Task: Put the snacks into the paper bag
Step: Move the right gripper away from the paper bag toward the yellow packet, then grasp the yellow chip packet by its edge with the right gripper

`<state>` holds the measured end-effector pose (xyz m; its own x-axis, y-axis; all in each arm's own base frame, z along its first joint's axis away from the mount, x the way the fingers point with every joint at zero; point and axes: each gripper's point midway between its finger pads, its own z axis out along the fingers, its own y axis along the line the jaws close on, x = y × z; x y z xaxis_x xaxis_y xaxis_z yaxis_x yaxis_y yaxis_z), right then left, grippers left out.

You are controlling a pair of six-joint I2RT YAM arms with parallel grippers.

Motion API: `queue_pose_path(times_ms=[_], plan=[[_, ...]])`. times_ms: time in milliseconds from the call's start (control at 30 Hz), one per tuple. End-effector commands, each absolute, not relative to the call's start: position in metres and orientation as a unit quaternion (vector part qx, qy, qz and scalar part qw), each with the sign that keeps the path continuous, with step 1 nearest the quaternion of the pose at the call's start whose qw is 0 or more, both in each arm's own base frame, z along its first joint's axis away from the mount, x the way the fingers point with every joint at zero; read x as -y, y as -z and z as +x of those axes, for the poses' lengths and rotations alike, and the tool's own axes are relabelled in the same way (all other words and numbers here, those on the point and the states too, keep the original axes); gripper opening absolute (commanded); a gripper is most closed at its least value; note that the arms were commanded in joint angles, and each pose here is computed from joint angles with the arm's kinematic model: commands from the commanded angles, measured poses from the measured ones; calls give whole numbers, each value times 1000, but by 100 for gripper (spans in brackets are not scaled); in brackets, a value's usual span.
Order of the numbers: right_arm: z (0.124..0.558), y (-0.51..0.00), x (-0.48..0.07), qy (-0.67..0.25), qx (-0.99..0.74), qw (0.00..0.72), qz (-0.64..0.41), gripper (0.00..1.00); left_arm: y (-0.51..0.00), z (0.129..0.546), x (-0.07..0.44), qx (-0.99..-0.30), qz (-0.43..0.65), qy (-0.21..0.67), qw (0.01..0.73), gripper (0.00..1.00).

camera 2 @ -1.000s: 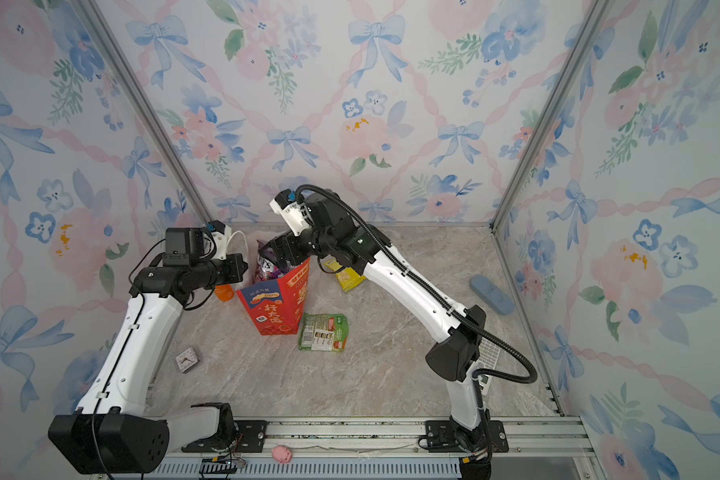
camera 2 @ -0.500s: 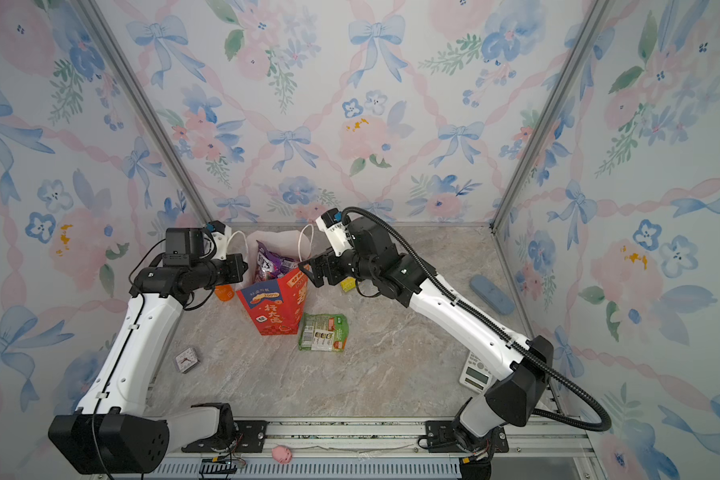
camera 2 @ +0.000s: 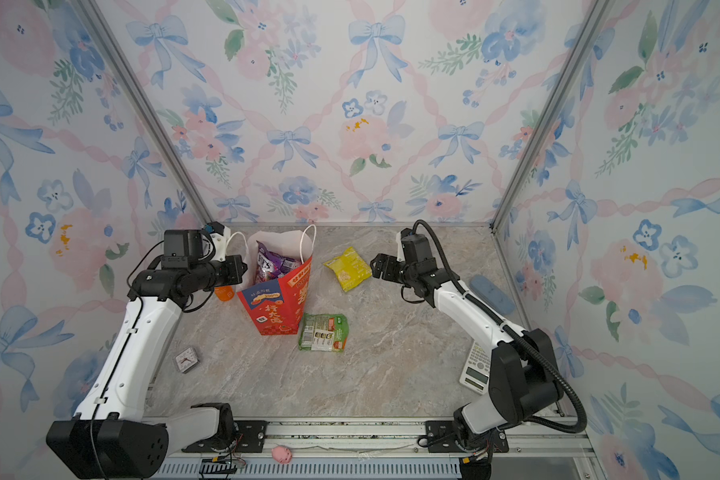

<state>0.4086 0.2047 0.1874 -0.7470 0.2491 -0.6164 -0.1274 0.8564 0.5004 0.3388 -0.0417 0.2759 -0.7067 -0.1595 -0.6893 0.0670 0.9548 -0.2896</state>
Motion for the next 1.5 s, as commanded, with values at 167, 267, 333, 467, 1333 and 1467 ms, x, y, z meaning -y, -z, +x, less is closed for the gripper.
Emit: queue_pose_path(times_ms=[167, 267, 333, 467, 1333, 1467], plan=[[440, -133, -222, -312, -901, 292, 78, 74, -285, 336, 40, -905, -22, 147, 399, 0], [451, -117, -225, -316, -902, 279, 89, 69, -286, 336, 41, -905, -22, 147, 399, 0], [459, -108, -227, -325, -901, 271, 99, 65, -286, 336, 40, -904, -22, 147, 400, 0], [472, -91, -232, -336, -899, 257, 116, 63, -285, 335, 39, -905, -22, 144, 400, 0], [516, -46, -258, -335, -898, 243, 151, 58, -285, 335, 37, -905, -21, 140, 401, 0], [520, -44, -267, -334, -898, 244, 148, 49, -285, 335, 37, -905, -22, 139, 401, 0]])
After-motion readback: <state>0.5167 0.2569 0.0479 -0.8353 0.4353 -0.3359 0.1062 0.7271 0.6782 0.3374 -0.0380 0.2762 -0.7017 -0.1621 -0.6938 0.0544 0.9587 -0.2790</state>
